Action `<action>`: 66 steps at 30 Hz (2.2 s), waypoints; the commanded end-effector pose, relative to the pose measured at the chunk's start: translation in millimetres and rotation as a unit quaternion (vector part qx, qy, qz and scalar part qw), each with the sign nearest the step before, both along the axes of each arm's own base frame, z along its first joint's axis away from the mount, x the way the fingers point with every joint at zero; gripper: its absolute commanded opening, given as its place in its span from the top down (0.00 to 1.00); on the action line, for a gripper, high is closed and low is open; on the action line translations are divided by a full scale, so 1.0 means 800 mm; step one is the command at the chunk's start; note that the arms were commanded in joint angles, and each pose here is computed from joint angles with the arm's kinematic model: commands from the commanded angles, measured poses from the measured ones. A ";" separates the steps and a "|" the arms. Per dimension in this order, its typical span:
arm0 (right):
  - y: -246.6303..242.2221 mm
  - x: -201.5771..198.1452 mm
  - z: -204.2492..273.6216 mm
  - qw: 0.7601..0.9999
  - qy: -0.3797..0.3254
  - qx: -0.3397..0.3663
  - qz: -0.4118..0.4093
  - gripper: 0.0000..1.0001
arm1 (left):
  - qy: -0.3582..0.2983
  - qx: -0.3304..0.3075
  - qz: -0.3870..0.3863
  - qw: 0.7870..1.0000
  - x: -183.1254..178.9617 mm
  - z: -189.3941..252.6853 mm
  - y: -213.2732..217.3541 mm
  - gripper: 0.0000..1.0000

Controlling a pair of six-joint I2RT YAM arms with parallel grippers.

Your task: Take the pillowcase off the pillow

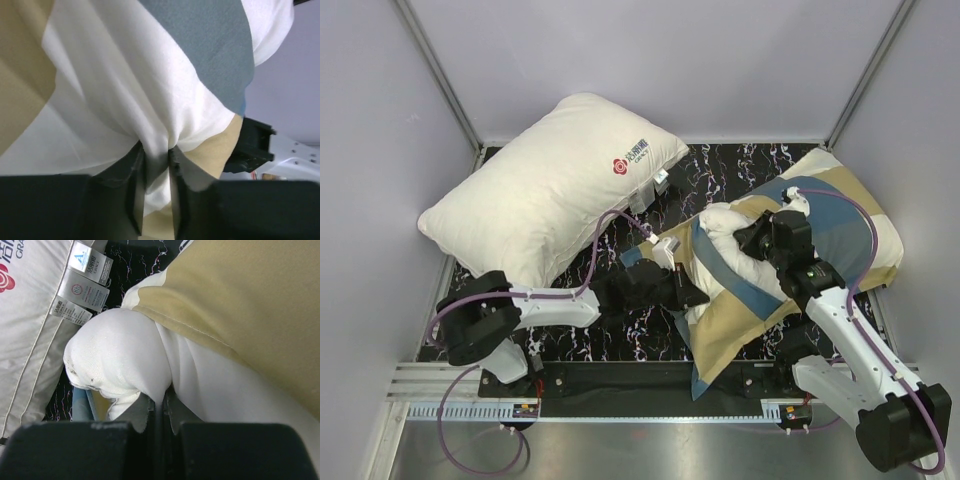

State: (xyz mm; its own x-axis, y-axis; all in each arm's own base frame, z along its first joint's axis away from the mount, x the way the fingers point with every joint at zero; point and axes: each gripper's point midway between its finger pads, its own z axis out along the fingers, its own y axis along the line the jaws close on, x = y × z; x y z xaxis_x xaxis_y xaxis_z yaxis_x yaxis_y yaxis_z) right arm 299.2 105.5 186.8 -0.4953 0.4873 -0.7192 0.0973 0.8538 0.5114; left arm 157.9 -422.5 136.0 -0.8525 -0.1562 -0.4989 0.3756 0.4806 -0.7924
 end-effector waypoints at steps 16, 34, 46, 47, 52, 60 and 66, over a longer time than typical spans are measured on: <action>0.044 -0.086 0.072 0.991 -0.049 -0.023 0.119 0.02 | -0.046 -0.043 0.132 0.989 0.130 0.057 0.120 1.00; 0.034 -0.057 -0.009 0.996 -0.001 -0.090 0.004 0.00 | -0.065 0.005 0.144 0.987 0.133 0.056 0.155 1.00; 0.054 -0.033 -0.077 0.992 0.045 -0.118 0.004 0.92 | -0.131 0.093 0.154 0.975 0.136 0.074 0.185 0.70; 0.056 -0.032 -0.073 0.993 0.039 -0.113 0.005 1.00 | -0.146 0.099 0.162 0.971 0.136 0.088 0.189 0.57; 0.063 -0.029 -0.062 0.994 0.031 -0.103 0.013 1.00 | -0.215 0.153 0.195 0.945 0.117 0.155 0.192 0.11; 0.071 -0.028 -0.064 0.995 0.031 -0.090 0.022 1.00 | -0.195 0.236 0.181 0.934 0.111 0.126 0.140 0.10; 0.070 -0.034 -0.057 0.996 0.025 -0.078 0.027 1.00 | -0.188 0.282 0.212 0.917 0.139 0.092 0.121 0.18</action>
State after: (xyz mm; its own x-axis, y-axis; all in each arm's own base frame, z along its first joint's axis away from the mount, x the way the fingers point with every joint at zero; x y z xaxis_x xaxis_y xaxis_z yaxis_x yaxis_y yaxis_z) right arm 275.7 173.2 148.9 -0.5534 0.3465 -0.7575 0.0431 0.9201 0.3894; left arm 251.2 -329.0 190.3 -0.5832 -0.0056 -0.8123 0.3313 0.9114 -0.2441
